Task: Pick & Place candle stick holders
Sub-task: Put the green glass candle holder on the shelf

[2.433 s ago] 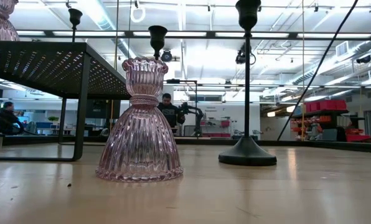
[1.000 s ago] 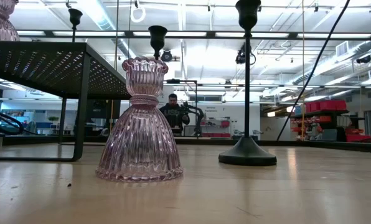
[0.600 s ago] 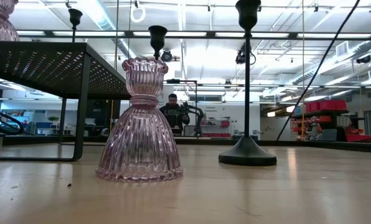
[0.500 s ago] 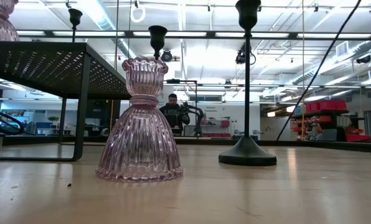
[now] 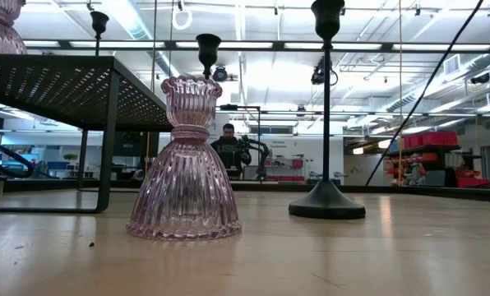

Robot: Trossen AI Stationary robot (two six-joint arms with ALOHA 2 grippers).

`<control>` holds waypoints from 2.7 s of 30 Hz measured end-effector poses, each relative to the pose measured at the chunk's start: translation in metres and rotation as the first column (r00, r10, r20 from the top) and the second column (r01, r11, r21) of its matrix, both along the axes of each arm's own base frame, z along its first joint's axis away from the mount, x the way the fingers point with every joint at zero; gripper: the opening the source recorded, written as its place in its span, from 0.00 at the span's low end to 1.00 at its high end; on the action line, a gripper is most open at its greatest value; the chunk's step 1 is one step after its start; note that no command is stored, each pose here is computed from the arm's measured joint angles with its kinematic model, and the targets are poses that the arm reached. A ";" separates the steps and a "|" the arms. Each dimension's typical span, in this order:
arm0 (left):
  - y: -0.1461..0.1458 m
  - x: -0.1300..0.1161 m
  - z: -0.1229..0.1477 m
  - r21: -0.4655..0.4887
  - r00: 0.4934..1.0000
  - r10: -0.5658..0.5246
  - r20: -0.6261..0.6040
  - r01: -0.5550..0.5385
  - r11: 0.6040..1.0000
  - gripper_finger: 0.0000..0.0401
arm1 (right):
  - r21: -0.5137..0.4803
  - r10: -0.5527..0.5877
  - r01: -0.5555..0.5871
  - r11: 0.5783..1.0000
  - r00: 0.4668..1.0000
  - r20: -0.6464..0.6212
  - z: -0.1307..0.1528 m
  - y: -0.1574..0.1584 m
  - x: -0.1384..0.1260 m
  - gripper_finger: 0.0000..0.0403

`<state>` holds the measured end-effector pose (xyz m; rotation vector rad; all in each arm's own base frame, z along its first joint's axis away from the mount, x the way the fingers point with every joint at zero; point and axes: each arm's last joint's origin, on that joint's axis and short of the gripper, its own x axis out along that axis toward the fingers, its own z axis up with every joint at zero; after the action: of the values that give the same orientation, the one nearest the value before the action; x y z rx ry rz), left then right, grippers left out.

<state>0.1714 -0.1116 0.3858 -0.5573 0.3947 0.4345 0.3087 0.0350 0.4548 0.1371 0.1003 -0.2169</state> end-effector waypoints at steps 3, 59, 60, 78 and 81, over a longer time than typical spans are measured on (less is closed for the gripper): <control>-0.007 -0.004 -0.005 0.005 1.000 0.022 -0.003 -0.022 1.000 0.27 | 0.000 0.002 -0.002 1.000 1.000 0.000 0.000 0.000 0.000 0.46; -0.017 -0.016 -0.106 0.124 0.986 0.016 -0.165 0.005 0.992 0.27 | 0.008 0.002 -0.002 1.000 1.000 0.008 0.000 0.000 0.001 0.46; -0.017 -0.017 -0.107 0.124 0.985 0.014 -0.172 0.008 0.992 0.27 | 0.008 0.002 -0.002 1.000 1.000 0.010 0.000 0.000 0.001 0.46; -0.018 -0.017 -0.107 0.093 0.979 -0.006 -0.201 0.025 0.995 0.43 | 0.008 0.001 -0.002 1.000 1.000 0.013 0.000 0.000 0.001 0.46; -0.018 -0.018 -0.108 0.079 0.975 -0.021 -0.222 0.039 0.996 0.44 | 0.002 0.002 -0.002 1.000 1.000 0.012 0.000 0.000 0.001 0.46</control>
<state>0.1539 -0.1298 0.2776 -0.4221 0.5950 0.4834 0.3099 0.0354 0.4551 0.1403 0.0890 -0.2140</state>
